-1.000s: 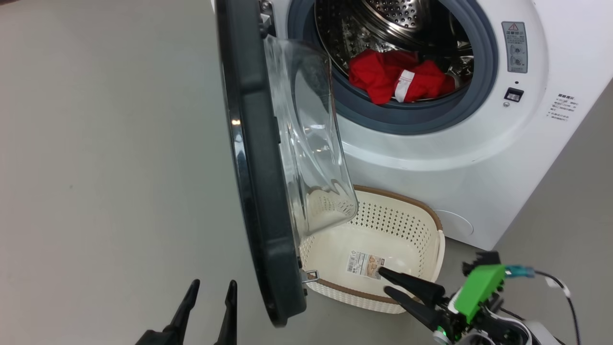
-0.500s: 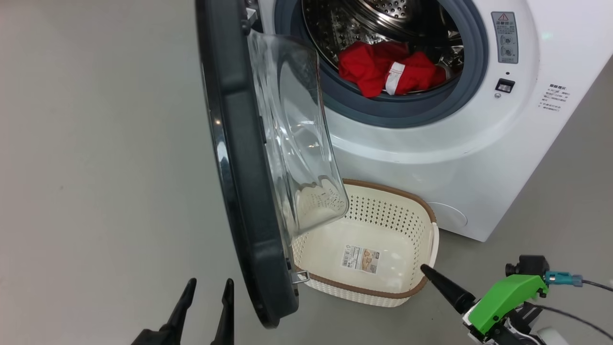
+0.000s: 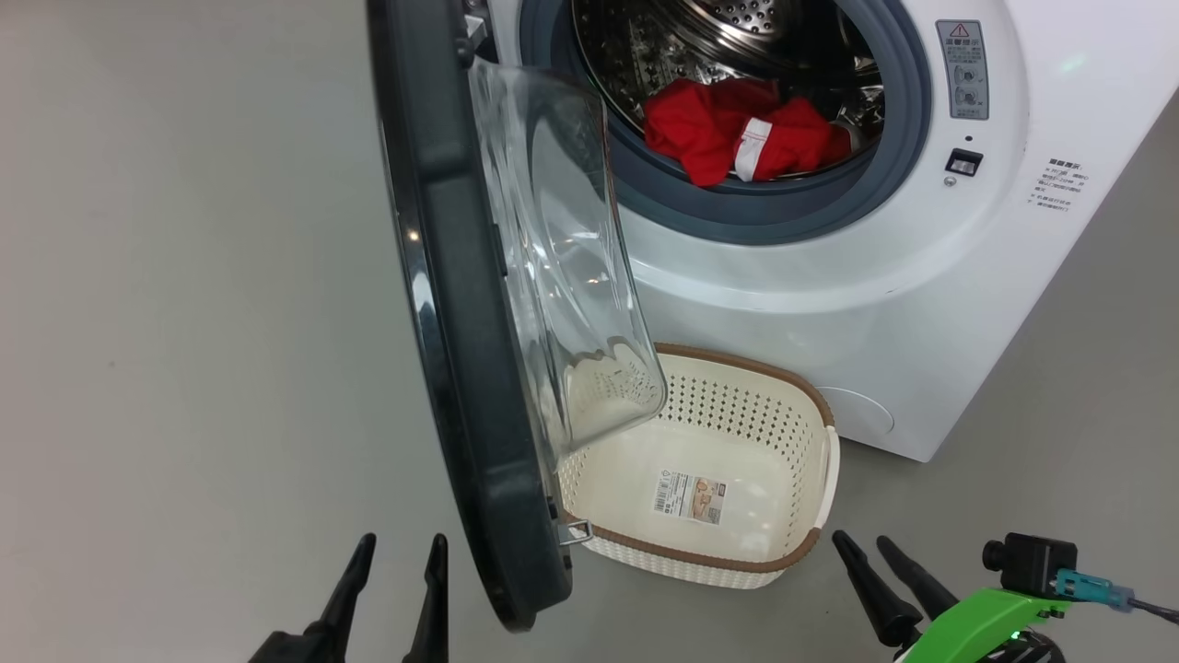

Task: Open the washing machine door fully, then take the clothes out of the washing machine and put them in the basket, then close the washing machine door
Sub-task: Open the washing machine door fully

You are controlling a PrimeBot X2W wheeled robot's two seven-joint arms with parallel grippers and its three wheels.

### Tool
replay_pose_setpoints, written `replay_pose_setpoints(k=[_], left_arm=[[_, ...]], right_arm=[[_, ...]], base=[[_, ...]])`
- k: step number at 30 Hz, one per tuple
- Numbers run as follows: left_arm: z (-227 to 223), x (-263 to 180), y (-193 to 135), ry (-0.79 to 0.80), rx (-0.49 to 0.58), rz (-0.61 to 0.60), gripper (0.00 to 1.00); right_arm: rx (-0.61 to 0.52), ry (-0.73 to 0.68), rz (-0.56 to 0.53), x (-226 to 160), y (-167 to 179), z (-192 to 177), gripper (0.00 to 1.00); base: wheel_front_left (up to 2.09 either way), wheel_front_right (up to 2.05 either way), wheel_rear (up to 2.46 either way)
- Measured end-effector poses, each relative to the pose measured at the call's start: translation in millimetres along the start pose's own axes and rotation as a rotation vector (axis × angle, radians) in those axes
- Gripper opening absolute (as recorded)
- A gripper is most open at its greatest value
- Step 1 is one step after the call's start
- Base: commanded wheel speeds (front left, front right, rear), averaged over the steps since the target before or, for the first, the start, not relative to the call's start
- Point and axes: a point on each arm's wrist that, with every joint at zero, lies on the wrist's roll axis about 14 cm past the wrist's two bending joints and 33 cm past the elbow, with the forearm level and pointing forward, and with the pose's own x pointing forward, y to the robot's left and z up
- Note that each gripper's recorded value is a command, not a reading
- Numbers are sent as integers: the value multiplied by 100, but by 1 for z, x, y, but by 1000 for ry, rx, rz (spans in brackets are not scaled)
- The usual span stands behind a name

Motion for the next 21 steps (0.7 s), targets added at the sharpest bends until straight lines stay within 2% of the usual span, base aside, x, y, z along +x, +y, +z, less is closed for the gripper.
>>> replay_pose_setpoints(k=[5, 11, 21], left_arm=[[1, 0, 0, -2, 0, 0, 100], [1, 1, 0, -3, -1, -1, 100], [3, 1, 0, -10, -3, -2, 100]], right_arm=[[-132, -24, 15, 0, -2, 7, 100], [-283, -141, 39, 1, 7, 43, 100], [-443, -313, 4, -23, 16, 70, 100]], base=[[0, 0, 0], [0, 0, 0], [0, 0, 0]])
